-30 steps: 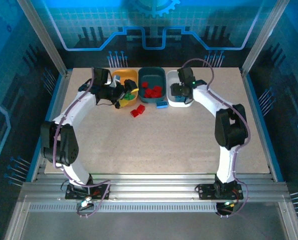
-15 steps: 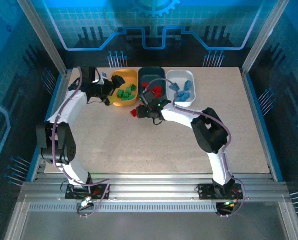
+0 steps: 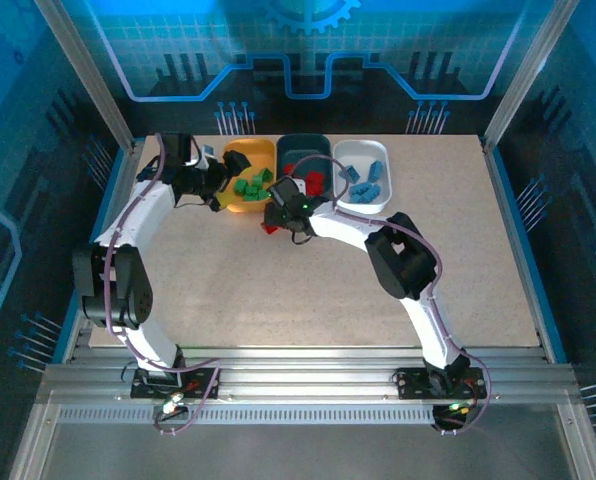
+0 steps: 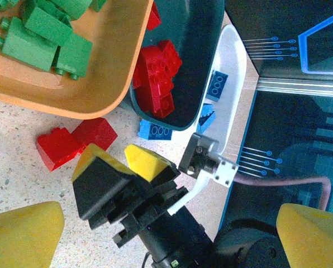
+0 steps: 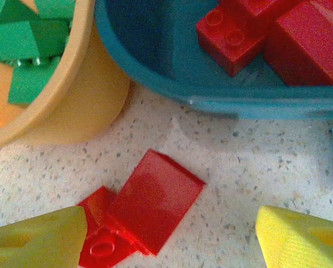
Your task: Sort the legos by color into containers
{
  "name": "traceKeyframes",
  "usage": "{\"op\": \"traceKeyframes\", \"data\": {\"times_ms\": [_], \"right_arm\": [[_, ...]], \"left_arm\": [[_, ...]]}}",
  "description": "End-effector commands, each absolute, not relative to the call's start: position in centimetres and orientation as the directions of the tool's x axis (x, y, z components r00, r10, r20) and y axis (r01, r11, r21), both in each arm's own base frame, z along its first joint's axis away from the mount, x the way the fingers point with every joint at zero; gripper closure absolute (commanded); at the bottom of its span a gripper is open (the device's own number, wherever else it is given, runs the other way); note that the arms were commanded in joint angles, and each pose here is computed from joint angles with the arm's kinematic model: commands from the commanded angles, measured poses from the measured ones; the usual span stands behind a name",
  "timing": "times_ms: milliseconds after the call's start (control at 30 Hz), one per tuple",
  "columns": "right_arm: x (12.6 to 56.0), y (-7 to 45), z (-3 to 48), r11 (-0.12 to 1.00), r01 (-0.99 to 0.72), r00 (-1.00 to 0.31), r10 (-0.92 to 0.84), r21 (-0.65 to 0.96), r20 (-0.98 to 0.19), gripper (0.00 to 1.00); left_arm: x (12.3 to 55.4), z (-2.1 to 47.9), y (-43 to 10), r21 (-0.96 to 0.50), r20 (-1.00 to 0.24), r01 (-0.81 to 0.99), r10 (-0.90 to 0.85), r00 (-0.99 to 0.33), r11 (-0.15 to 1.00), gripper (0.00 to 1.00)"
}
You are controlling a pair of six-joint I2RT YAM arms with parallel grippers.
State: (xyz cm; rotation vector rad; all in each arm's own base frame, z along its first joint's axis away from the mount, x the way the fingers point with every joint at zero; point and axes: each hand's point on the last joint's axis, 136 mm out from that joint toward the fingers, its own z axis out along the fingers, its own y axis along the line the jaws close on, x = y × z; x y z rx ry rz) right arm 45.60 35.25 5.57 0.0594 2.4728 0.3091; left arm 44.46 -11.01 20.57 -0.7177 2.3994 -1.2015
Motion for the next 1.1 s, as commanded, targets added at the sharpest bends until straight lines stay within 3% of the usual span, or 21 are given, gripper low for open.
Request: {"op": "traceKeyframes", "data": {"times_ms": [0, 333, 433, 567, 667, 1067], "right_arm": [[45.5, 34.6, 4.1, 0.983, 0.043, -0.8, 0.142, 0.181, -0.583, 0.2], [45.6, 34.7, 1.6, 0.985, 0.051, -0.813, 0.136, 0.164, -0.566, 0.26], [45.6, 34.5, 2.0, 0.985, 0.05, -0.803, 0.14, 0.168, -0.579, 0.34], [45.3, 34.2, 1.8, 0.987, 0.042, -0.8, 0.125, 0.153, -0.587, 0.57], [45.3, 34.0, 3.5, 0.987, 0.03, -0.782, 0.123, 0.16, -0.611, 0.63], [41.4, 32.2, 7.9, 0.988, -0.049, -0.733, 0.066, 0.149, -0.677, 0.65]], "left_arm": [[44.2, 20.5, -11.1, -0.819, -0.077, -0.287, -0.591, -0.803, 0.497, 0.01], [44.2, 20.6, -11.0, -0.819, -0.083, -0.283, -0.591, -0.803, 0.5, 0.02], [44.2, 20.5, -11.0, -0.818, -0.083, -0.284, -0.591, -0.802, 0.501, 0.02], [44.2, 20.5, -11.0, -0.818, -0.083, -0.283, -0.59, -0.803, 0.5, 0.02], [44.2, 20.5, -11.1, -0.819, -0.083, -0.283, -0.591, -0.802, 0.5, 0.02], [43.7, 20.8, -12.9, -0.832, -0.076, -0.256, -0.558, -0.826, 0.492, 0.02]]}}
